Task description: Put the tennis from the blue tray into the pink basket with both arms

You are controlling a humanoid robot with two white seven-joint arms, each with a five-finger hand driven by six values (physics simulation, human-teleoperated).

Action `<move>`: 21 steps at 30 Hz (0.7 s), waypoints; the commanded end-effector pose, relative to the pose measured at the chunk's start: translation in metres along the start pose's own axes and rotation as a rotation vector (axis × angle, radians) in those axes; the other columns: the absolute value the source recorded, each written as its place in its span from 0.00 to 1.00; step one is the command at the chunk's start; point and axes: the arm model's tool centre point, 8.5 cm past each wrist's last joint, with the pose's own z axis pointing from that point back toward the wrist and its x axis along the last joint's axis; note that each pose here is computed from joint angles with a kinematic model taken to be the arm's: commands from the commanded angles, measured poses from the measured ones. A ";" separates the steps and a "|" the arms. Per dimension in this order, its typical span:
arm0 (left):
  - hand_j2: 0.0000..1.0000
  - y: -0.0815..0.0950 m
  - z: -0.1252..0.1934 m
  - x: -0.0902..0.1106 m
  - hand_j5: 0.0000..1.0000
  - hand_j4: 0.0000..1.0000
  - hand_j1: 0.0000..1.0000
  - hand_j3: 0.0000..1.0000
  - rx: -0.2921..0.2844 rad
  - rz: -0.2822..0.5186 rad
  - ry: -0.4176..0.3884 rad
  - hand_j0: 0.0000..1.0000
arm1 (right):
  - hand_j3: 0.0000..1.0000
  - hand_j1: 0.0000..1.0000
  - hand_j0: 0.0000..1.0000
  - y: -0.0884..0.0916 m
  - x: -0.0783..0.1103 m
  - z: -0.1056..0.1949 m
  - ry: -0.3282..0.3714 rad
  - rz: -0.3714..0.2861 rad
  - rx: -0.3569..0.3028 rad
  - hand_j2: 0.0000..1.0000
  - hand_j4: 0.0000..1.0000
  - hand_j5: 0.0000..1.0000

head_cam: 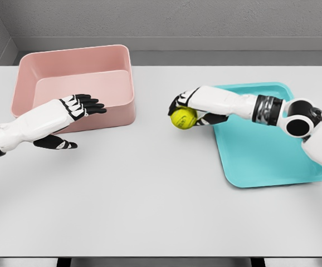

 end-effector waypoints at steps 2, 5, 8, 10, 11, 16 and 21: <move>1.00 0.001 -0.001 0.000 1.00 1.00 1.00 1.00 0.006 0.005 -0.001 1.00 | 0.56 0.56 0.56 0.004 0.007 -0.008 -0.026 -0.006 0.007 0.56 0.56 0.56; 1.00 0.000 -0.002 0.001 1.00 1.00 1.00 1.00 0.007 0.008 -0.005 1.00 | 0.56 0.56 0.56 0.009 0.012 -0.016 -0.045 -0.008 0.021 0.56 0.56 0.56; 1.00 0.000 -0.002 0.001 1.00 1.00 1.00 1.00 0.007 0.008 -0.005 1.00 | 0.56 0.56 0.56 0.012 0.018 -0.025 -0.065 -0.010 0.026 0.56 0.56 0.56; 1.00 0.000 -0.002 0.001 1.00 1.00 1.00 1.00 0.007 0.008 -0.005 1.00 | 0.56 0.56 0.56 0.015 0.021 -0.030 -0.076 -0.010 0.033 0.56 0.56 0.56; 1.00 0.000 -0.002 0.001 1.00 1.00 1.00 1.00 0.007 0.008 -0.005 1.00 | 0.56 0.56 0.56 0.015 0.024 -0.033 -0.082 -0.004 0.034 0.56 0.56 0.56; 1.00 -0.001 -0.002 0.001 1.00 1.00 1.00 1.00 0.008 0.009 -0.006 1.00 | 0.56 0.56 0.56 0.022 0.027 -0.038 -0.091 0.002 0.054 0.56 0.56 0.56; 1.00 -0.001 -0.002 0.001 1.00 1.00 1.00 1.00 0.006 0.010 -0.006 1.00 | 0.64 0.64 0.64 0.023 0.029 -0.040 -0.096 -0.001 0.053 0.64 0.64 0.64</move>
